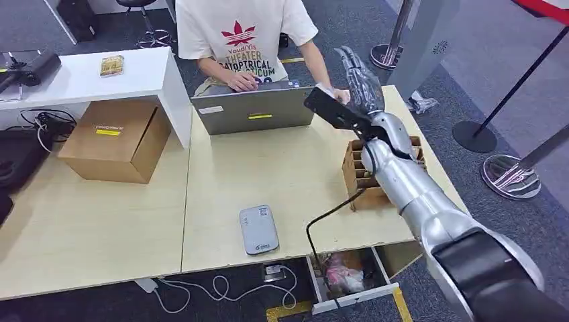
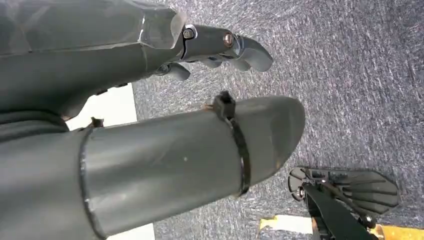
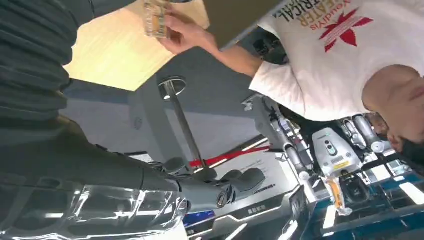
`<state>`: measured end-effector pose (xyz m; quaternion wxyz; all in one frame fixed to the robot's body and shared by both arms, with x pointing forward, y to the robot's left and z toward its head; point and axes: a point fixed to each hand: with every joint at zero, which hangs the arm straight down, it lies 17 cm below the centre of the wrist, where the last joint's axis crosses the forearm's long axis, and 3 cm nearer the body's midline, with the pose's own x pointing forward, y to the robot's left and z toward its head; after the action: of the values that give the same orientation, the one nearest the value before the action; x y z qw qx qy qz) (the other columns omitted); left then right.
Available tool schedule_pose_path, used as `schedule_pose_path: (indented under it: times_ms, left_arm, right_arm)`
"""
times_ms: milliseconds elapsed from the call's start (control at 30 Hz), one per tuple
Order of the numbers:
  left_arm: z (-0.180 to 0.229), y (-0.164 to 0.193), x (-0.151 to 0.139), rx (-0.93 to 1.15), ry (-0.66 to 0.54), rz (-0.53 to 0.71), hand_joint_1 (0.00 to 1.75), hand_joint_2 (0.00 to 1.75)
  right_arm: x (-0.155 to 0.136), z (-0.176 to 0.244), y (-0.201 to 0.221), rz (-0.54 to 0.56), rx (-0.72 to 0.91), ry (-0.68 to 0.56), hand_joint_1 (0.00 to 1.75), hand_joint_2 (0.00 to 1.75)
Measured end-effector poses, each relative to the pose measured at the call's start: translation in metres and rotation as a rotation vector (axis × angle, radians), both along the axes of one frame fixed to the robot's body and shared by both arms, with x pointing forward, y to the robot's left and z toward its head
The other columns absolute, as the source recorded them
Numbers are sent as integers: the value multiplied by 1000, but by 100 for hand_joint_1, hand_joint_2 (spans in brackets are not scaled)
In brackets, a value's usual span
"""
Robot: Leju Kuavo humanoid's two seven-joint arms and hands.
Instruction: Pass the card to the sensor for recognition and then transmit it.
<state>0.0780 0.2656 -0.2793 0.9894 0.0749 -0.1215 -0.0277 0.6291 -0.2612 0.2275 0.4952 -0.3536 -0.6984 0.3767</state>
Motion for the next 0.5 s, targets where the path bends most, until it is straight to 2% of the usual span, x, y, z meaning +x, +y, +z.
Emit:
schedule_pose_path:
  times_ms: [200, 500]
  left_arm:
    - [0, -2, 1, -3, -3, 6, 0, 0]
    - [0, -3, 0, -6, -6, 10, 0, 0]
  right_arm:
    - [-30, -34, -14, -24, -121, -10, 0, 175]
    - [-59, -43, -36, -56, -174, -25, 0, 175]
